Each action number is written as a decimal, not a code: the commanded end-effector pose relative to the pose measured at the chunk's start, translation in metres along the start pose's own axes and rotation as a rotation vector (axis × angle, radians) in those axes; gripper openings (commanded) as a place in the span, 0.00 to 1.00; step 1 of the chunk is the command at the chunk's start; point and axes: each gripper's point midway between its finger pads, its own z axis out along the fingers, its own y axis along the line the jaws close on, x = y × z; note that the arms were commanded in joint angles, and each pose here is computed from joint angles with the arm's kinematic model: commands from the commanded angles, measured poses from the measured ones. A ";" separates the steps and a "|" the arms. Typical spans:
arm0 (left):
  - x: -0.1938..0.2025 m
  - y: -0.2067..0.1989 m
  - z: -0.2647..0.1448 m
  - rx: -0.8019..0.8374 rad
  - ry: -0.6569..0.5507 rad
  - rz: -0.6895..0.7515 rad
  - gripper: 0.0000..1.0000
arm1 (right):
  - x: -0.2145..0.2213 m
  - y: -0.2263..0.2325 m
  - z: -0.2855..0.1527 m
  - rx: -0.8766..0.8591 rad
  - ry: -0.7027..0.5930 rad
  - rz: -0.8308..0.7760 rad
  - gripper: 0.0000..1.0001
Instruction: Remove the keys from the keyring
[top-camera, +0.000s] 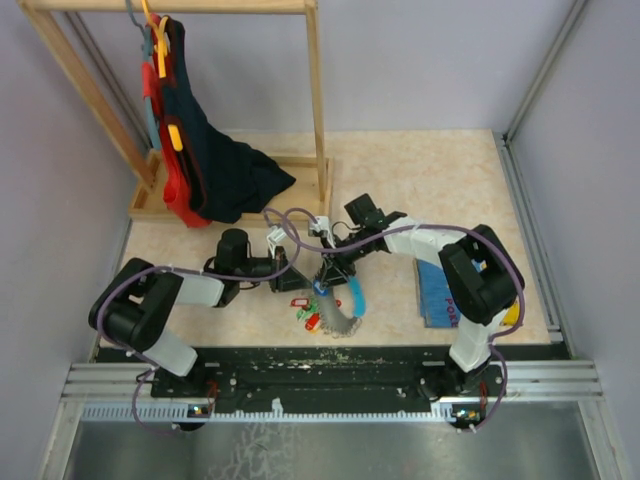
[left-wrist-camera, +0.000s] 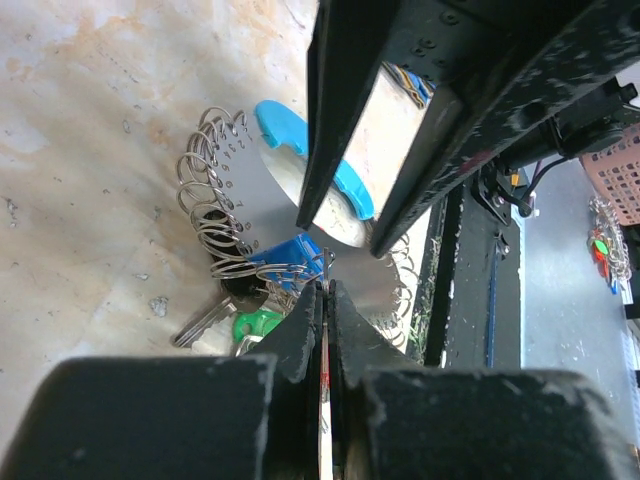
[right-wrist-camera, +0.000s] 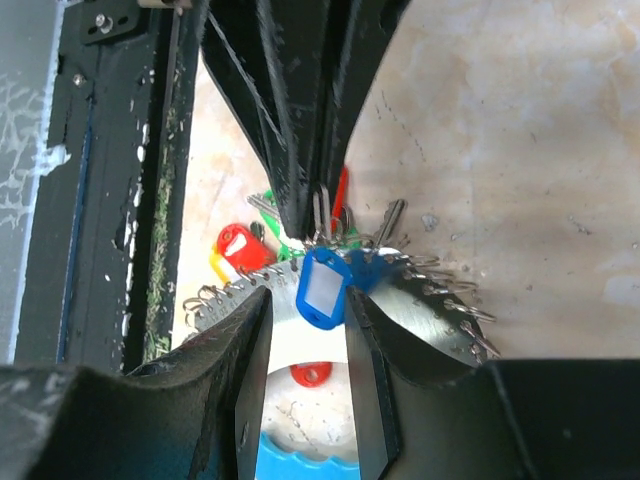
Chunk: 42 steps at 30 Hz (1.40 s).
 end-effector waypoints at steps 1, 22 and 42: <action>-0.014 -0.014 -0.003 0.031 -0.044 0.082 0.00 | -0.005 -0.007 0.002 0.013 -0.022 -0.049 0.36; -0.024 -0.023 -0.007 0.032 -0.067 0.125 0.00 | -0.014 0.020 0.006 -0.152 -0.094 -0.013 0.00; -0.033 -0.033 -0.010 0.044 -0.086 0.155 0.00 | -0.034 0.027 -0.003 -0.180 -0.153 0.014 0.00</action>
